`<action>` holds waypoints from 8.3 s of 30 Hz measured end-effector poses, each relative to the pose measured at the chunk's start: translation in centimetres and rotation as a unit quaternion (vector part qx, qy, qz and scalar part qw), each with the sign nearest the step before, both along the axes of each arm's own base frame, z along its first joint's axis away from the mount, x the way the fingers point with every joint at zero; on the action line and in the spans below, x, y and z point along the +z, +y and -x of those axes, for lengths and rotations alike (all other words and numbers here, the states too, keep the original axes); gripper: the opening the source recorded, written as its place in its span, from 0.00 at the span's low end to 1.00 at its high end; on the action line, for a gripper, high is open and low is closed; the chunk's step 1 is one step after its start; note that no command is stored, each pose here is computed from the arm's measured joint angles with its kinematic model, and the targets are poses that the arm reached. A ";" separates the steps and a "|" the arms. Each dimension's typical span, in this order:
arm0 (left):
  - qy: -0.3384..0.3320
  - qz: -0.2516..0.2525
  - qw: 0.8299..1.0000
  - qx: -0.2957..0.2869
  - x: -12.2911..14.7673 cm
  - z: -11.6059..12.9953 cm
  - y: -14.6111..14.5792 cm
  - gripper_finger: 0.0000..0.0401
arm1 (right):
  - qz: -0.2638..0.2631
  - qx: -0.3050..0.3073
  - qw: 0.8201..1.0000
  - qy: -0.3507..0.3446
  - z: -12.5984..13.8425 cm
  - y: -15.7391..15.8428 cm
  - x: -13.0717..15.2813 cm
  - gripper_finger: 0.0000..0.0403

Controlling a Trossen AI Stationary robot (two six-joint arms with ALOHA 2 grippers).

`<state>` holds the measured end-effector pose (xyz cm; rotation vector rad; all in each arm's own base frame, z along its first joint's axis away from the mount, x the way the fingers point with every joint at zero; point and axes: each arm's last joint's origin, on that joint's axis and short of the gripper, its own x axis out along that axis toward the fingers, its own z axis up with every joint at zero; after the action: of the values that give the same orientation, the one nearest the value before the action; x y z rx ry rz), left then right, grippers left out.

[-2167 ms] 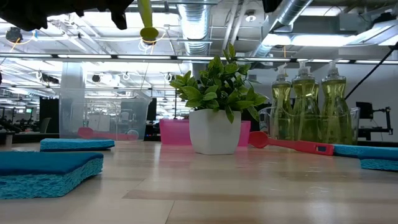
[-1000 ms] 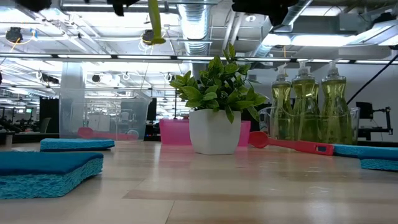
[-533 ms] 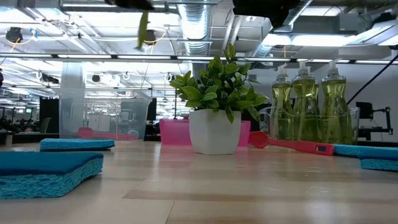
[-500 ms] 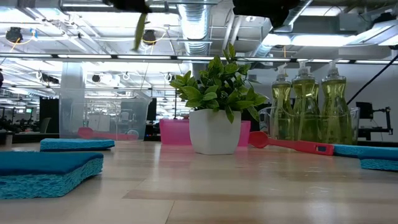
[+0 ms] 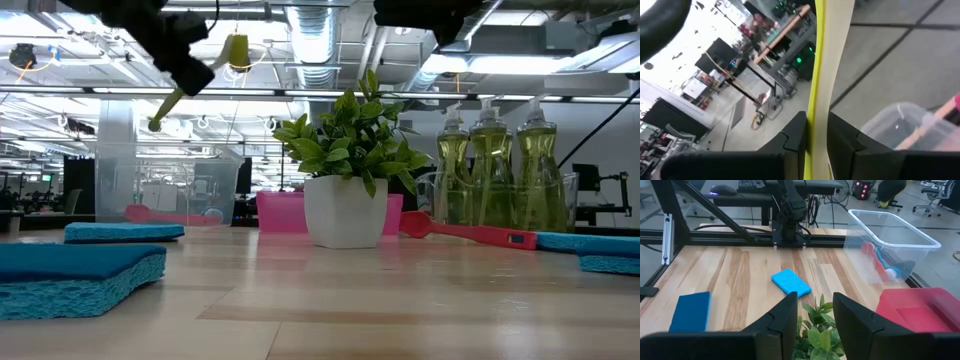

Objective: Pick & Place Kitchen Sink Supplies
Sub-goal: Put the green dish brush into the left transparent bin, then put the red dish brush into the left transparent bin

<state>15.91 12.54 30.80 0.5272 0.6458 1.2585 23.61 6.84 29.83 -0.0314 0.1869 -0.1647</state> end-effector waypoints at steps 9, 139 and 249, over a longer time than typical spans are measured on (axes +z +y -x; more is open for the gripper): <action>0.032 0.043 0.998 -0.026 -2.7 0.2 1.3 0.15 | 0.003 0.000 1.000 0.009 0.0 0.0 -0.2 0.29; -0.341 0.298 0.644 -0.617 -12.6 0.1 -16.3 0.43 | -0.119 -0.299 0.873 0.368 1.8 -6.6 -11.3 0.51; -0.344 0.310 0.641 -0.612 -12.6 0.1 -16.4 0.43 | -0.271 -0.331 0.849 0.311 -1.9 -8.1 -14.7 0.13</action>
<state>15.78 -3.82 18.17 -0.1789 -0.0649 -0.1772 25.48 -1.23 15.10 0.5624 0.8935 -0.7916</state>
